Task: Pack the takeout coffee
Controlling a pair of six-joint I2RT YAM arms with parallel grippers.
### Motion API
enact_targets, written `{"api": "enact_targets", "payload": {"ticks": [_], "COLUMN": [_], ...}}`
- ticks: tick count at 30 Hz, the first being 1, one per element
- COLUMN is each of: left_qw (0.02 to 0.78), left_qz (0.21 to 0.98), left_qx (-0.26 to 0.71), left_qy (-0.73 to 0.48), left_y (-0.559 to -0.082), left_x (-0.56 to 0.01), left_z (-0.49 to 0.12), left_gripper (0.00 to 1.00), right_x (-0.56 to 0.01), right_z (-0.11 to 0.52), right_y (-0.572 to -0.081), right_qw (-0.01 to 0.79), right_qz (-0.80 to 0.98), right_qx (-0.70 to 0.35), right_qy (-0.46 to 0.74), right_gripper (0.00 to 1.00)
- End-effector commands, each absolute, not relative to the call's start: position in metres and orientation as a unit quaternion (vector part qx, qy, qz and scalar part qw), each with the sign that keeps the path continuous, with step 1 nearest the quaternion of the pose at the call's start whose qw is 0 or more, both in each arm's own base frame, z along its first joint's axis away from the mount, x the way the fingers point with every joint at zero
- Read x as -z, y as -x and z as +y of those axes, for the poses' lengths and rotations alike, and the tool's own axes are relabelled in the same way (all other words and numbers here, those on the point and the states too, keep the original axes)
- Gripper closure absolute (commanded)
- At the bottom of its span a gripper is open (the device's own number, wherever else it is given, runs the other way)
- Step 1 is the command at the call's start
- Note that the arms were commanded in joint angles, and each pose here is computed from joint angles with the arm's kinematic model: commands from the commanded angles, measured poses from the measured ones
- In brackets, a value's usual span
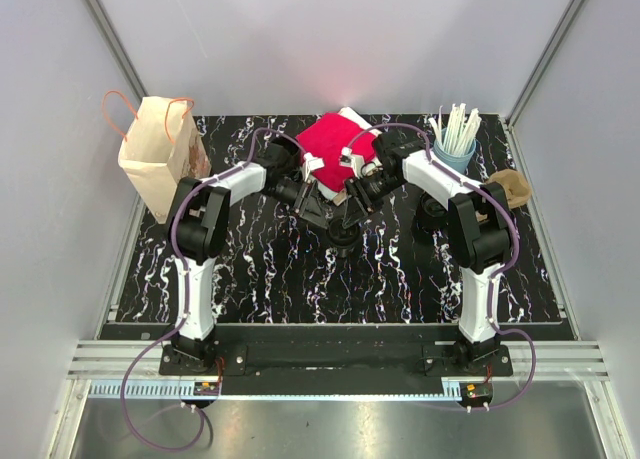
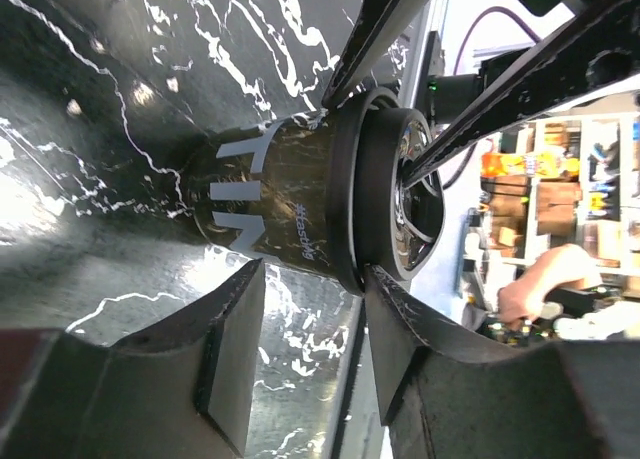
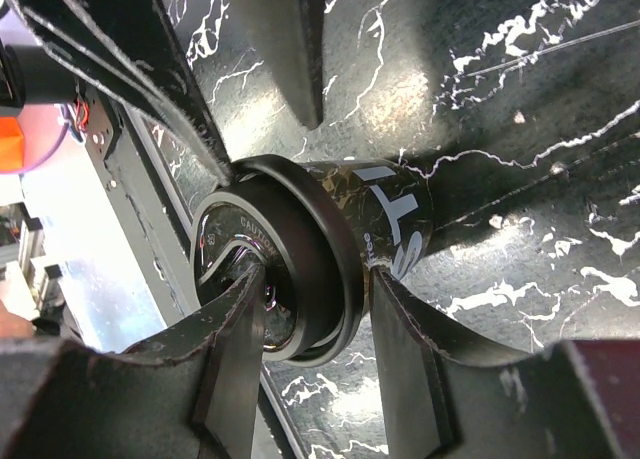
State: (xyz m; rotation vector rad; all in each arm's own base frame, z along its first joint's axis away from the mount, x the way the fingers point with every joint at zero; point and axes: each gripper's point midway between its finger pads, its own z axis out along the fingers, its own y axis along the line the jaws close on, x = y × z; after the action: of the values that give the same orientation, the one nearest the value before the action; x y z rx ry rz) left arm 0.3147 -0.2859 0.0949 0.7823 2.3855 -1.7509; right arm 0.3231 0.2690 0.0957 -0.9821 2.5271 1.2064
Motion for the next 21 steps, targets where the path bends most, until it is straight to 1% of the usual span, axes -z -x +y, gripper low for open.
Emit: {"api": "enact_targets", "payload": {"ticks": [1,5,7,10,21], "left_qw": [0.141,0.135,0.13,0.115,0.07], "left_qz": [0.753,0.738,0.741,0.743,0.762], "left_qx": [0.557,0.576,0.577,0.581,0.569], "left_qy": [-0.321,-0.323,-0.319,-0.312,-0.303], "left_y": [-0.345,-0.343,-0.343,-0.339,-0.314], "left_x": [-0.127,-0.131,-0.124,-0.113,-0.069], "left_z": [-0.292,-0.295,-0.296,-0.297,-0.287], "left_gripper": [0.52,0.52,0.53,0.57,0.6], "right_x": [-0.067,-0.066,-0.067,-0.068,-0.069], "right_z": [0.268,0.267,0.269,0.27,0.269], "right_y": [-0.313,-0.312,-0.313,-0.315,-0.315], "right_qw": [0.061,0.054,0.056,0.058,0.057], "right_qz": [0.845,0.84,0.838,0.837,0.837], "right_qx": [-0.368,-0.371,-0.371,-0.373,-0.372], "right_qy": [0.382,0.392,0.395,0.396,0.398], "right_gripper": [0.52,0.51,0.51,0.51,0.51]}}
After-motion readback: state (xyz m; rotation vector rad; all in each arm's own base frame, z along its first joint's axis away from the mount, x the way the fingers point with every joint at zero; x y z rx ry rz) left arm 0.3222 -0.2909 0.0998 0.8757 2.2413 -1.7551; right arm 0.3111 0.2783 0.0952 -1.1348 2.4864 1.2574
